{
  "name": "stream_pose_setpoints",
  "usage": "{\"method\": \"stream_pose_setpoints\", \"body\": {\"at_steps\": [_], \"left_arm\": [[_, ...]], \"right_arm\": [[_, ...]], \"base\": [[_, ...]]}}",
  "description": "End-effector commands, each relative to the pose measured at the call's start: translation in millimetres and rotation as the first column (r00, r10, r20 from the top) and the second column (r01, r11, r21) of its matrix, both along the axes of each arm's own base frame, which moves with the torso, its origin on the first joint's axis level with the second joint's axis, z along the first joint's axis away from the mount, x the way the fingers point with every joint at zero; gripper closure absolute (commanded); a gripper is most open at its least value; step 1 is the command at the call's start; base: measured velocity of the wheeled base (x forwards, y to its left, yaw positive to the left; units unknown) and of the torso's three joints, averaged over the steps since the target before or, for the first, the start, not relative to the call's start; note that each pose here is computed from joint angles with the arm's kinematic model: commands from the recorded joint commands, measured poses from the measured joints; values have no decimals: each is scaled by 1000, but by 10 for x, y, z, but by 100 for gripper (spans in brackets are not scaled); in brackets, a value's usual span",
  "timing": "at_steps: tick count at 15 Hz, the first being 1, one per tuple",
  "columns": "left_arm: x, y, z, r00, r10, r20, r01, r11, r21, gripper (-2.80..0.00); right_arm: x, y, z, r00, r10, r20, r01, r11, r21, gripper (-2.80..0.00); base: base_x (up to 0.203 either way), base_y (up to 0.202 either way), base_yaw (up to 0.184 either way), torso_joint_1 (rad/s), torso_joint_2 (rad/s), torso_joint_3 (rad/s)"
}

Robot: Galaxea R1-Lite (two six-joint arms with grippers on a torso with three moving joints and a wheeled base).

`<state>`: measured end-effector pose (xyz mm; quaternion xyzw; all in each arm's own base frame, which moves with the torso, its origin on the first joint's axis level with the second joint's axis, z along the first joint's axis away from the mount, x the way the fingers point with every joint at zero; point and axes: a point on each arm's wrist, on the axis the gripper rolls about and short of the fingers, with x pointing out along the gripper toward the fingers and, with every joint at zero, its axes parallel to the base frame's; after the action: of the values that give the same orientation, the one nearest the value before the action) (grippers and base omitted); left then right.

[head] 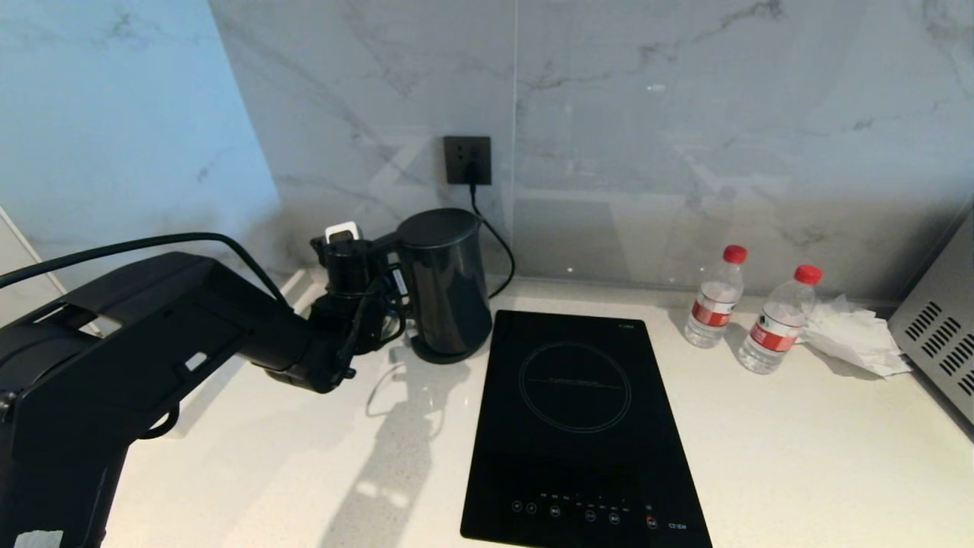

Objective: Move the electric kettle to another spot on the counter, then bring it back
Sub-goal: Place it on the power base

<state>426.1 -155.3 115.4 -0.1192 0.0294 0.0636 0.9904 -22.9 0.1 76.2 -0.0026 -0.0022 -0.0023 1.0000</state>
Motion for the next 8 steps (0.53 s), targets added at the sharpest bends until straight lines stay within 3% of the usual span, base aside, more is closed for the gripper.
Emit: {"method": "stream_pose_setpoints", "body": {"at_steps": [1,8], "left_arm": [[6,-46,-105,1000,-7,-22,8,1000,7,0],[41,-8,-72,1000,0,-10,0,1000,5,0]], "right_arm": [[0,0,0,1000,0,0,0,1000,0,0],[0,0,1,1000,0,1,0,1000,0,0]], "base": [[0,0,0,0,0,0],[0,0,0,0,0,0]]}}
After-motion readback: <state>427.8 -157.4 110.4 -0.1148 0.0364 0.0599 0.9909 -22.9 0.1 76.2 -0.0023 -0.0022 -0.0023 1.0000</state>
